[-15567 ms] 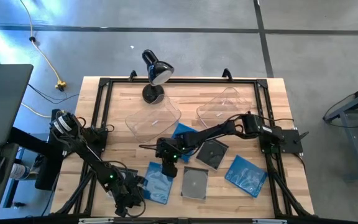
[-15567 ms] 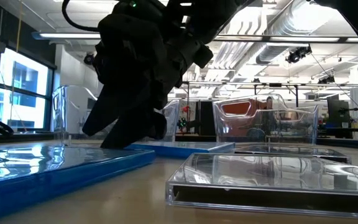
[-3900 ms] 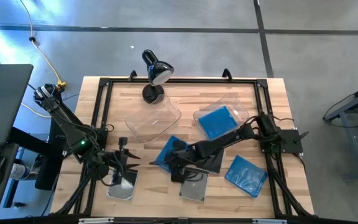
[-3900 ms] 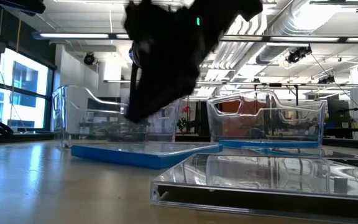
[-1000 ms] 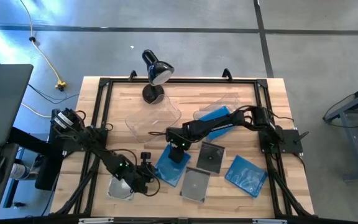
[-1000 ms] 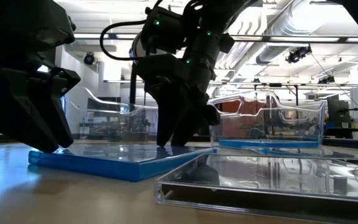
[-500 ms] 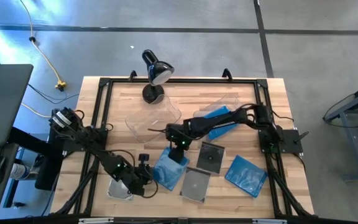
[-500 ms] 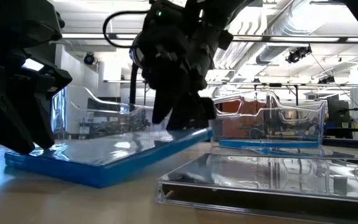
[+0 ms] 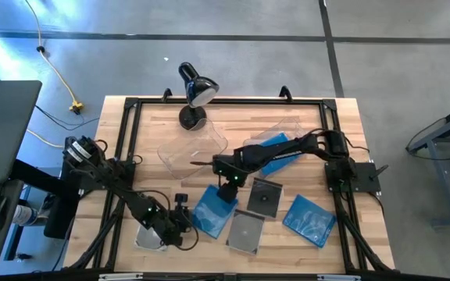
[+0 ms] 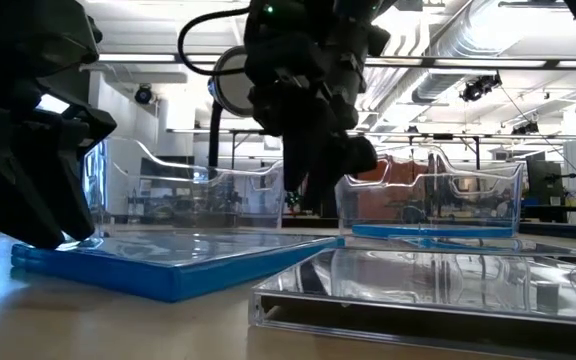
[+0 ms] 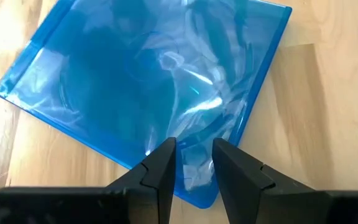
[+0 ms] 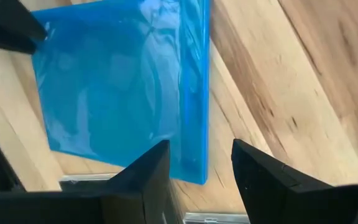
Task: Pick & place jewel cases by type
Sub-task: Put the top blue CD case into the right transparent bin
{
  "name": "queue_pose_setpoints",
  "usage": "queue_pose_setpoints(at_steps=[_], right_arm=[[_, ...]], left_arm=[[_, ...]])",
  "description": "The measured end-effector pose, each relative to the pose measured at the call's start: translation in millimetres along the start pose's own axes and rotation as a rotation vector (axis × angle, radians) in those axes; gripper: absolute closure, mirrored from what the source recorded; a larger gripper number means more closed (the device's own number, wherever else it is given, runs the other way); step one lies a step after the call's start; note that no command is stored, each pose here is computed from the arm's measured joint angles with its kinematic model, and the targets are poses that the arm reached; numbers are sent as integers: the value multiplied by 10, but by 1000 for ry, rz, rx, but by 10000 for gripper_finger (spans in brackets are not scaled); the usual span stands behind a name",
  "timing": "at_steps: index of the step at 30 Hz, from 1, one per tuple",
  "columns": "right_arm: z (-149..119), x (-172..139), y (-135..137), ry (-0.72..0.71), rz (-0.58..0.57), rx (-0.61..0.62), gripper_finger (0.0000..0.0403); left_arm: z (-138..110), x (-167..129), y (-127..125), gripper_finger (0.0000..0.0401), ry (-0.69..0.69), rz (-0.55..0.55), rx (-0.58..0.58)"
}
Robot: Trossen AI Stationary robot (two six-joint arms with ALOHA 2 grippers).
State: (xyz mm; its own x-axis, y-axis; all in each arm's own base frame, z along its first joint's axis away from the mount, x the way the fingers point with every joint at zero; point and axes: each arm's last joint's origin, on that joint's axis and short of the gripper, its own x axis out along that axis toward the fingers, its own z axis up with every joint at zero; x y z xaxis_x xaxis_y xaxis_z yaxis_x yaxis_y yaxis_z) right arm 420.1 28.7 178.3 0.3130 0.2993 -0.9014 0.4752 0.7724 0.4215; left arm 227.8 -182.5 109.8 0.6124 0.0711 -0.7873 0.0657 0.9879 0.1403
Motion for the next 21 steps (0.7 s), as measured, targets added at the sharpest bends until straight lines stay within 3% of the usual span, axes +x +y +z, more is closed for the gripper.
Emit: queue_pose_setpoints(at_steps=[9, 21], right_arm=[[-34, 122, -82, -5, -124, 75, 242], [-131, 358, -203, 30, 19, 113, 242]], left_arm=[[-88, -74, -140, 293, -39, 26, 53], [-99, -79, -150, 293, -33, 19, 22]])
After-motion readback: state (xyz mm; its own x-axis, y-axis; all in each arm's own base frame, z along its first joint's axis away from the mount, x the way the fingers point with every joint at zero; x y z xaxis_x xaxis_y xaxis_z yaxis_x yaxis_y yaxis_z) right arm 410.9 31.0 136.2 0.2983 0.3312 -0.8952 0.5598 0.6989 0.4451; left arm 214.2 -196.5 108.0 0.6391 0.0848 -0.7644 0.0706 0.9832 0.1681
